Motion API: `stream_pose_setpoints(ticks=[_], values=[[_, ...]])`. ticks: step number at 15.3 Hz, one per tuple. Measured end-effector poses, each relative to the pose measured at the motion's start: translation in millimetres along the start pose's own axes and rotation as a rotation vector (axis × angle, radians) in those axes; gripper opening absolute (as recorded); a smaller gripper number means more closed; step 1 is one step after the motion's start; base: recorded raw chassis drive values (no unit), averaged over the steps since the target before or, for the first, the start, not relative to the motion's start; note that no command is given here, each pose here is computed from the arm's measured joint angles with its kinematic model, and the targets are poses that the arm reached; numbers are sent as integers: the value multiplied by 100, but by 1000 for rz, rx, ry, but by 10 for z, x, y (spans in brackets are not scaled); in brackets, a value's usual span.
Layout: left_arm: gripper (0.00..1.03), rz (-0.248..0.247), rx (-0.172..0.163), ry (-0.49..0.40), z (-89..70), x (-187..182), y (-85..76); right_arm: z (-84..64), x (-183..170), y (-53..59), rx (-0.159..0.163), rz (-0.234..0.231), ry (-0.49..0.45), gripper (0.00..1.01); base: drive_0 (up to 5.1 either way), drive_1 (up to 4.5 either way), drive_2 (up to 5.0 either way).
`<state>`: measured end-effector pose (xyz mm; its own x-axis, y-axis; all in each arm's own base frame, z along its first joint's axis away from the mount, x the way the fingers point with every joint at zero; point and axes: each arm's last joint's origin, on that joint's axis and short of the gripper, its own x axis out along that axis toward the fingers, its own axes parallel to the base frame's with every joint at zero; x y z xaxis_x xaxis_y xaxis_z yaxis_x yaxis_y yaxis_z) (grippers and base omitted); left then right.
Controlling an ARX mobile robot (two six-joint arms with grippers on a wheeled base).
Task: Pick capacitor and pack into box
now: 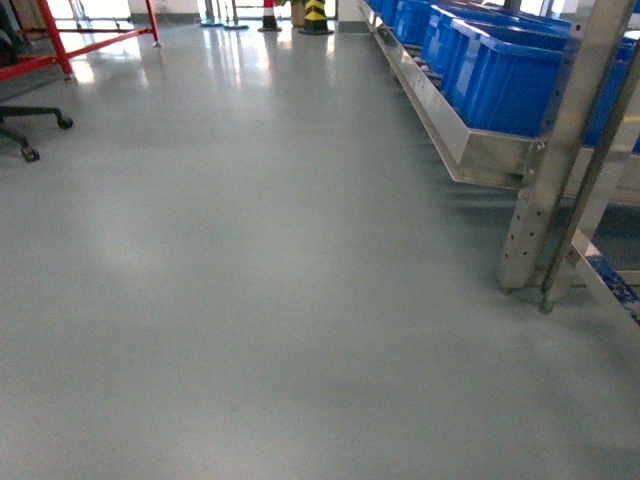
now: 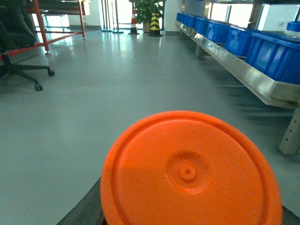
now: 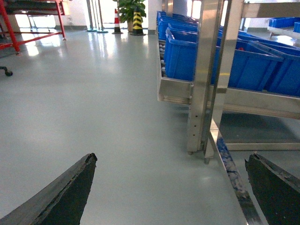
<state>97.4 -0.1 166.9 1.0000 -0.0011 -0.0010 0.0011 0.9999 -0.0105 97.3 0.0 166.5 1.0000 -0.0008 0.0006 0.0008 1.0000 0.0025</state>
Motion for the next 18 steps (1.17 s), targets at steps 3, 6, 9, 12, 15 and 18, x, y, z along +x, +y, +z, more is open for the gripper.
stream_pose_setpoints(ticks=[3,6,9,12,15,18], values=[[44,0,0,0,0,0,0,4,0,0,0,0,-5,98,-493,252,252],[44,0,0,0,0,0,0,6,0,0,0,1,-6,98,-493,252,252],[44,2,0,0,0,0,0,3,0,0,0,0,-3,98,-506,239,239],[44,2,0,0,0,0,0,3,0,0,0,0,-3,98,-506,239,239],[44,1,0,0,0,0,0,1,0,0,0,0,-1,98,-506,239,239],[44,1,0,2,-1,0,0,1,0,0,0,0,-2,98,-506,239,239]])
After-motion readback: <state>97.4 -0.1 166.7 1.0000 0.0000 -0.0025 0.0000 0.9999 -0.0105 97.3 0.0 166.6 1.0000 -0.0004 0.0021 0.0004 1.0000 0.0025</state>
